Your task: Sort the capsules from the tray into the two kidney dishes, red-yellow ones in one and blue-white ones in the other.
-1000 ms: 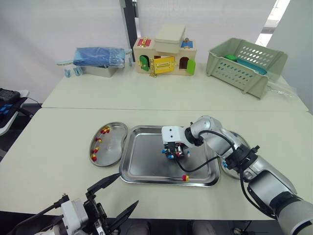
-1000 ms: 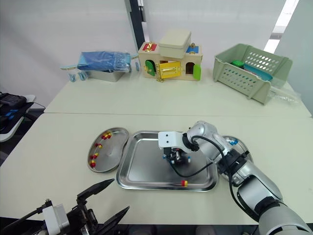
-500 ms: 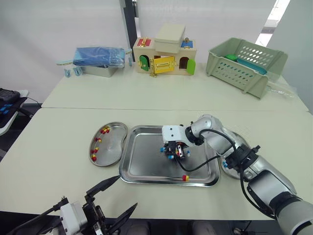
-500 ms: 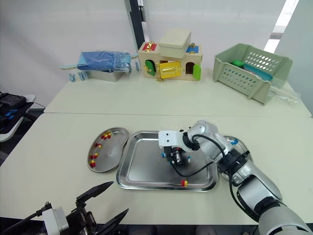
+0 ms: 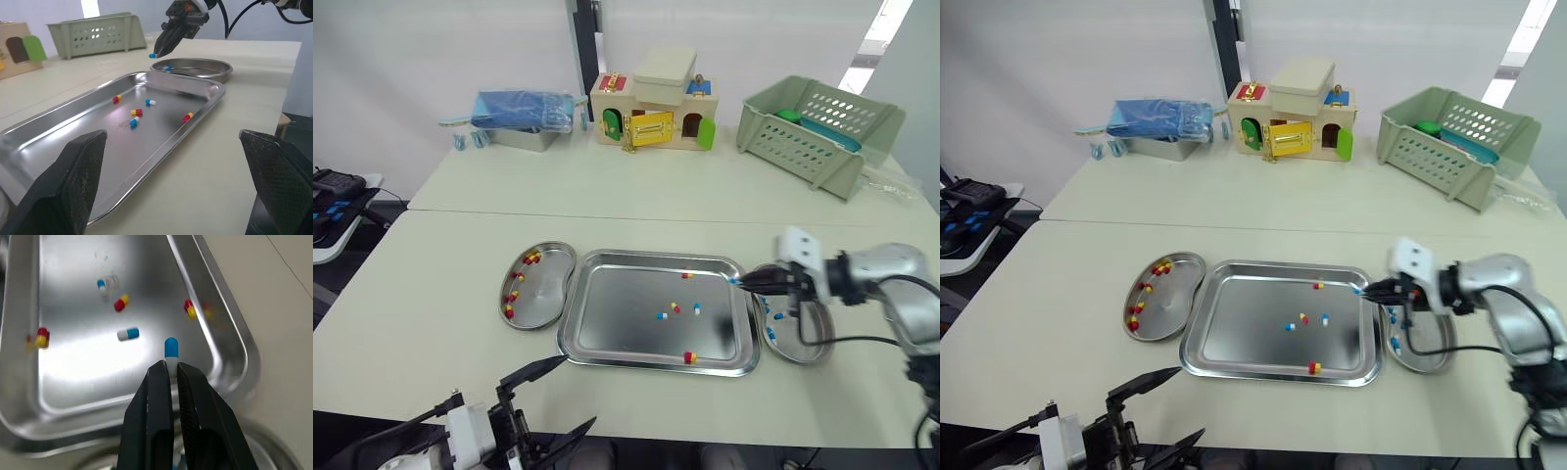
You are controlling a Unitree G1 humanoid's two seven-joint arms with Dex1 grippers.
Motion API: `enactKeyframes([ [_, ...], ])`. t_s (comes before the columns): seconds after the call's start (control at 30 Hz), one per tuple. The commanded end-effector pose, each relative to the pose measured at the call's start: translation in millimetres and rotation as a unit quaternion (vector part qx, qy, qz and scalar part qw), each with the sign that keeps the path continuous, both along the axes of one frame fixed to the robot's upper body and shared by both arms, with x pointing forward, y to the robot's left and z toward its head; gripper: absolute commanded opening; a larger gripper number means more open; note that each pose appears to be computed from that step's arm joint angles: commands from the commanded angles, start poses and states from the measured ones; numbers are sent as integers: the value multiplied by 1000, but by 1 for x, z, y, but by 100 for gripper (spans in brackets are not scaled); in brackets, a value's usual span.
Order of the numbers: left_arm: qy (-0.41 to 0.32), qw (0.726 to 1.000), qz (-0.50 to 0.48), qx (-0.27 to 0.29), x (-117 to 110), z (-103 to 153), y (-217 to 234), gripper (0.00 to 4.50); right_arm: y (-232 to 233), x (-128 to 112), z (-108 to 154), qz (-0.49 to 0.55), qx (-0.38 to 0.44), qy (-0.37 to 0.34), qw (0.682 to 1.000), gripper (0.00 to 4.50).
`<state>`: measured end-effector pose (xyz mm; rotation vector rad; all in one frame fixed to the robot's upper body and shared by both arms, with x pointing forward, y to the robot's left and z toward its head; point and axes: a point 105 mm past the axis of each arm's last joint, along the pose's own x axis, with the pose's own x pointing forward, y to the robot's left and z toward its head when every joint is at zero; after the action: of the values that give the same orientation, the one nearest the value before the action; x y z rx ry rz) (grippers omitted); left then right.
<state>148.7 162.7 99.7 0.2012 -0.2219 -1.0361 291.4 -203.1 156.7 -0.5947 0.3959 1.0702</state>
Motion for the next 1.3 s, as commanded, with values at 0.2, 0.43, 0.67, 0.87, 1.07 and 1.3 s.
enactKeyframes([
  [0.2, -6, 999, -49, 4, -3, 3, -7, 450, -57, -33, -2, -56, -79, 7, 995, 2],
  [0.43, -9, 998, -56, 3, 0, 9, -12, 450, -59, -37, -8, -64, -81, 19, 994, 114],
  [0.67, -6, 999, -46, 1, 0, 11, -12, 450, -64, -37, -7, -72, -79, 23, 994, 301],
  [0.87, -7, 1000, -15, -3, 6, 13, -8, 450, -74, -36, 0, -93, -48, 25, 994, 446],
  [1.07, -2, 999, 32, -4, 6, 14, 2, 450, -101, -38, 11, -139, -5, 30, 990, 446],
  [1.3, 0, 997, 76, 6, 0, 12, 18, 450, -148, -40, 9, -196, -15, 29, 980, 446],
])
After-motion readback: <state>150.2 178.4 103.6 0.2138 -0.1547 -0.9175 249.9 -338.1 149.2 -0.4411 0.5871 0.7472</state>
